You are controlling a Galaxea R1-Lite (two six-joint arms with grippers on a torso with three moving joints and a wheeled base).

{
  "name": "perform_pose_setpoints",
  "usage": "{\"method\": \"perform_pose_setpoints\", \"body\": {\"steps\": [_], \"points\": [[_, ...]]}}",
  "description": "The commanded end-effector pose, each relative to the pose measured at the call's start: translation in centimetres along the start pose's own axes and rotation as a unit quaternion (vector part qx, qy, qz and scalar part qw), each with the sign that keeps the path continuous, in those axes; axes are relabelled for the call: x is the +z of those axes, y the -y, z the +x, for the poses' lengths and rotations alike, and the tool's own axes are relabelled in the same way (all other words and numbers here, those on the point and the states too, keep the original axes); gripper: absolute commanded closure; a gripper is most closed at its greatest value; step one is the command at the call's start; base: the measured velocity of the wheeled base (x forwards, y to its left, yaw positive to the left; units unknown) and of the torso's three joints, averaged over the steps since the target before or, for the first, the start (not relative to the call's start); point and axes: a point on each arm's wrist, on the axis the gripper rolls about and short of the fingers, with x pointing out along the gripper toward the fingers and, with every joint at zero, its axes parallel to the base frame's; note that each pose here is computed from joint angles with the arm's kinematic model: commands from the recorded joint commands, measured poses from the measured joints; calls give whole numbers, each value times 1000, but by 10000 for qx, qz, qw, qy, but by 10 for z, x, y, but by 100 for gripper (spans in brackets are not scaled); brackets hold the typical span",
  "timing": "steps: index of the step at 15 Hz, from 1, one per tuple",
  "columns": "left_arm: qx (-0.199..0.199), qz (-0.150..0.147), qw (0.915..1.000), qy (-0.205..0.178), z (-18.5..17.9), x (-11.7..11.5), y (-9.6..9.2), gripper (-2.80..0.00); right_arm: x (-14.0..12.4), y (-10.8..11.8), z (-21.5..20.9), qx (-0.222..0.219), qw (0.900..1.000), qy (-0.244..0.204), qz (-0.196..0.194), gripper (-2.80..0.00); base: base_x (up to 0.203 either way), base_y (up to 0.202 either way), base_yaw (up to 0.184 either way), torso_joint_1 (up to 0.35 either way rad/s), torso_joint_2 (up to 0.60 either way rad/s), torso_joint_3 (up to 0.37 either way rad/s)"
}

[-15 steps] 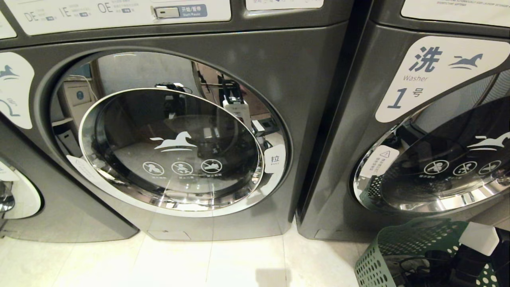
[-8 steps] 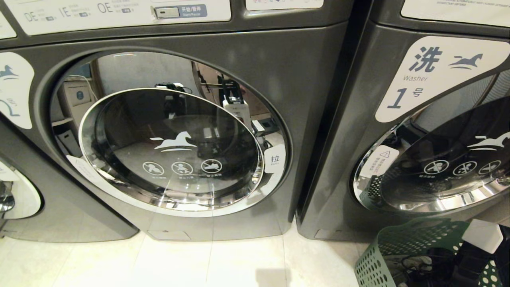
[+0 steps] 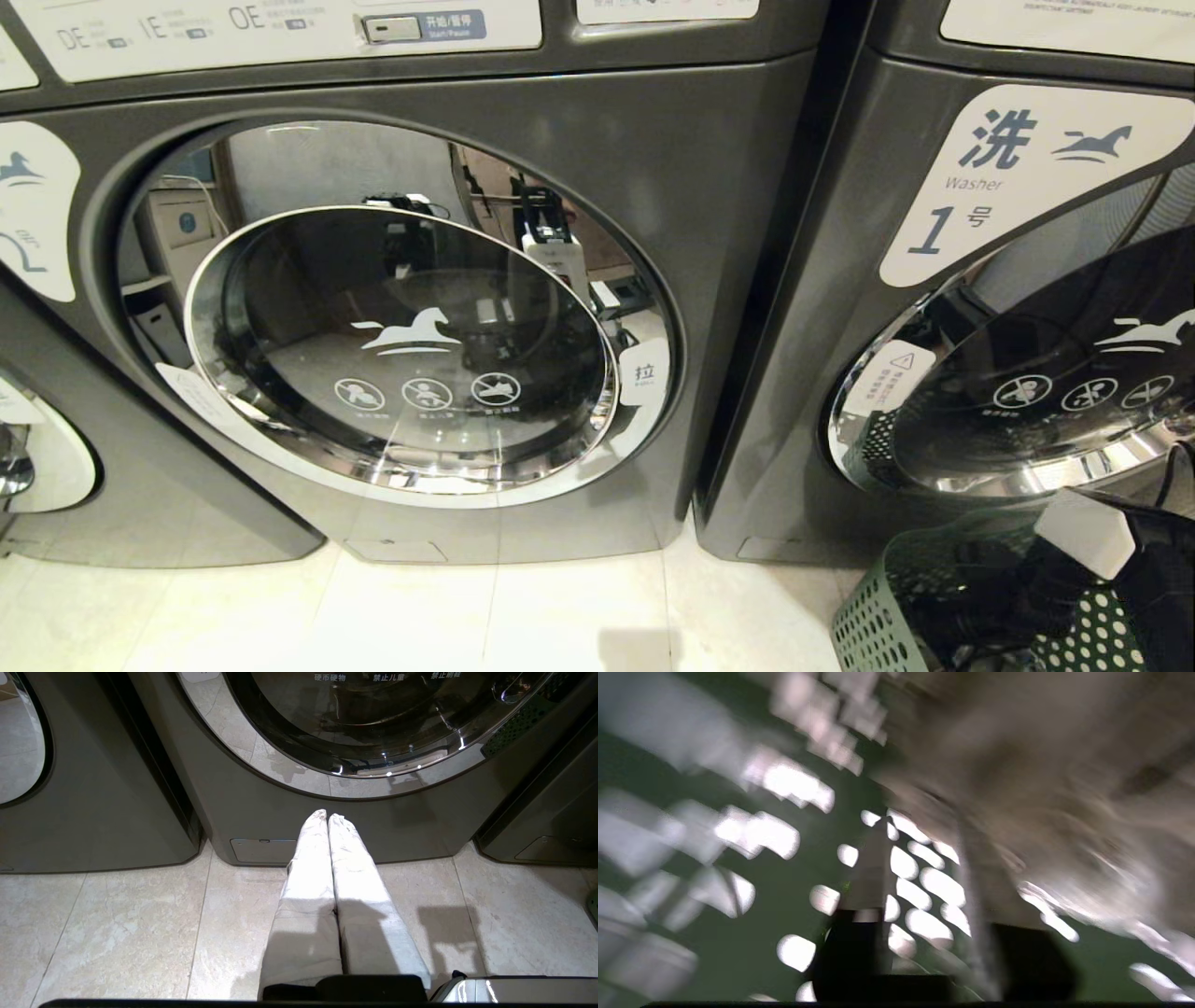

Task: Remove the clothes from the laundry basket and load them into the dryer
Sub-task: Take the clothes out of the basket

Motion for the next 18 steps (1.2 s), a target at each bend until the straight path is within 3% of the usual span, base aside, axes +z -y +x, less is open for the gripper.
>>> {"method": "perform_pose_setpoints", "body": {"steps": [1, 4, 8, 13, 18], "points": [[2, 0, 10000, 1, 0, 0, 0, 0, 8, -8, 17, 193, 9996, 137, 172, -280, 0, 0, 0, 0, 0, 0], [2, 0, 10000, 1, 0, 0, 0, 0, 2, -10, 21, 278, 9981, -66, 555, -280, 0, 0, 0, 0, 0, 0], [2, 0, 10000, 1, 0, 0, 0, 0, 2, -9, 21, 278, 9870, -139, 1579, -280, 0, 0, 0, 0, 0, 0], [2, 0, 10000, 1, 0, 0, 0, 0, -9, 24, 12, -258, 9794, -374, 1968, -280, 0, 0, 0, 0, 0, 0], [2, 0, 10000, 1, 0, 0, 0, 0, -1, 55, -2, -688, 9761, 9, 2062, -280, 0, 0, 0, 0, 0, 0]]}}
